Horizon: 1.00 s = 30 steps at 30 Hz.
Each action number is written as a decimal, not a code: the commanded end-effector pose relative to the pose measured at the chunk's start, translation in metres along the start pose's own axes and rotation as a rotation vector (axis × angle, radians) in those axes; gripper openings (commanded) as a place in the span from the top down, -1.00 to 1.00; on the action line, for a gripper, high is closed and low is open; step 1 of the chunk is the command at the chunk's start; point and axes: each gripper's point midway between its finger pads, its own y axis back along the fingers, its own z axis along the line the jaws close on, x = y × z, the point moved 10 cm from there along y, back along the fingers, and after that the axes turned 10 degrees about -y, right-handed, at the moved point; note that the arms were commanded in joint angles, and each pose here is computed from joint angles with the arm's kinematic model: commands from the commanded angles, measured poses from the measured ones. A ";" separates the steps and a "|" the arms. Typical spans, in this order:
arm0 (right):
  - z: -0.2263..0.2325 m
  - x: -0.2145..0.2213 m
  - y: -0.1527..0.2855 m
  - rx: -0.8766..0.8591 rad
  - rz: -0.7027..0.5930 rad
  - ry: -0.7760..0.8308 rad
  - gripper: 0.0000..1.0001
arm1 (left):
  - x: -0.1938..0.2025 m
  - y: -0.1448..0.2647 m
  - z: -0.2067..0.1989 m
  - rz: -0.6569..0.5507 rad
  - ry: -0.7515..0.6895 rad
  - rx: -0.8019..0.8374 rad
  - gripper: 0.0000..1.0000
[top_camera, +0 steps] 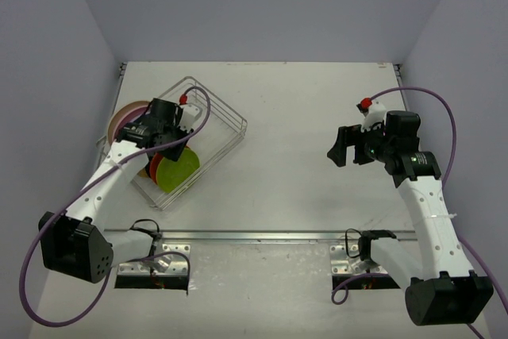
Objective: Unload the plates from the dish rack
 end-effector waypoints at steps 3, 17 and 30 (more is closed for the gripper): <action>0.002 -0.004 0.000 -0.023 -0.017 0.015 -0.98 | -0.020 0.020 0.015 -0.100 0.015 -0.058 0.42; 0.001 -0.003 -0.001 -0.022 -0.012 0.012 -0.97 | 0.002 -0.010 0.000 -0.012 -0.011 0.028 0.42; 0.002 -0.004 0.000 -0.028 -0.010 0.013 -0.98 | 0.011 -0.031 -0.005 0.033 0.007 0.092 0.43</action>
